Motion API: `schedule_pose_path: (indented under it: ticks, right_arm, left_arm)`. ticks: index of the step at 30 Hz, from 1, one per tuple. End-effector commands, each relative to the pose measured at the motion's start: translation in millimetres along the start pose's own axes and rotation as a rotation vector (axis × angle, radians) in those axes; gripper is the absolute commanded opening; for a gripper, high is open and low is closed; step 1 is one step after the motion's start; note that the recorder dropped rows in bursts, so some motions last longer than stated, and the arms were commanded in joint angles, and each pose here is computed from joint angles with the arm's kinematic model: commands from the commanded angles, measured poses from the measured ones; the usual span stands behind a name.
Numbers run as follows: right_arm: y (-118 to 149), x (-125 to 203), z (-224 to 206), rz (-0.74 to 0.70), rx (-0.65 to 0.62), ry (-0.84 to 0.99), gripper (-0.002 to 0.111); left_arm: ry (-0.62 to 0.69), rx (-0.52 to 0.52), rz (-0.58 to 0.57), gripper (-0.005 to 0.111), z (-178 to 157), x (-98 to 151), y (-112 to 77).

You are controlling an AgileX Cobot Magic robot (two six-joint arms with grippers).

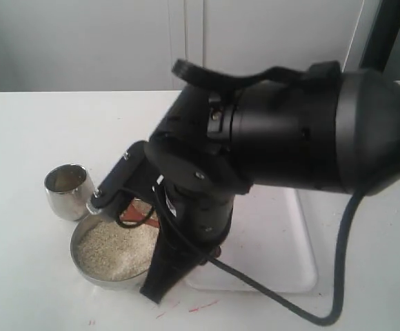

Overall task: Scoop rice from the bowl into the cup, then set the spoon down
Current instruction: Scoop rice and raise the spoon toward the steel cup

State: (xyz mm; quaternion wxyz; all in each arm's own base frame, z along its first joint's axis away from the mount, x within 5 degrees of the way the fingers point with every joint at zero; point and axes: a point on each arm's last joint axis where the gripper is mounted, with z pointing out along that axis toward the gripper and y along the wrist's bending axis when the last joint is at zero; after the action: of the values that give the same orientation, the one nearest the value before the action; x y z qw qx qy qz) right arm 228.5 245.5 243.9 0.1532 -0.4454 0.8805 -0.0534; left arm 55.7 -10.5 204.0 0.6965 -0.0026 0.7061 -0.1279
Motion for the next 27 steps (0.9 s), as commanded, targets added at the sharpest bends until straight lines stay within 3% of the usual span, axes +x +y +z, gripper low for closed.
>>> schedule_pose_path:
  ticks: [1,10,19,27]
  right_arm:
    - [-13,-24,-37,0.05,0.018,-0.071,0.0]
    - [-21,-65,-49,0.083,0.035,-0.057,0.0]
    - [-19,-112,-20,0.091,0.036,-0.091,0.0]
    - [-21,-129,4,0.064,0.112,-0.079,0.0]
  left_arm:
    - [-0.008,0.008,-0.009,0.014,0,-2,-0.8]
    - [-0.008,0.008,-0.009,0.014,0,-2,-0.8]
    - [-0.008,0.008,-0.009,0.014,0,-2,-0.8]
    - [-0.008,0.008,-0.009,0.014,0,-2,-0.8]
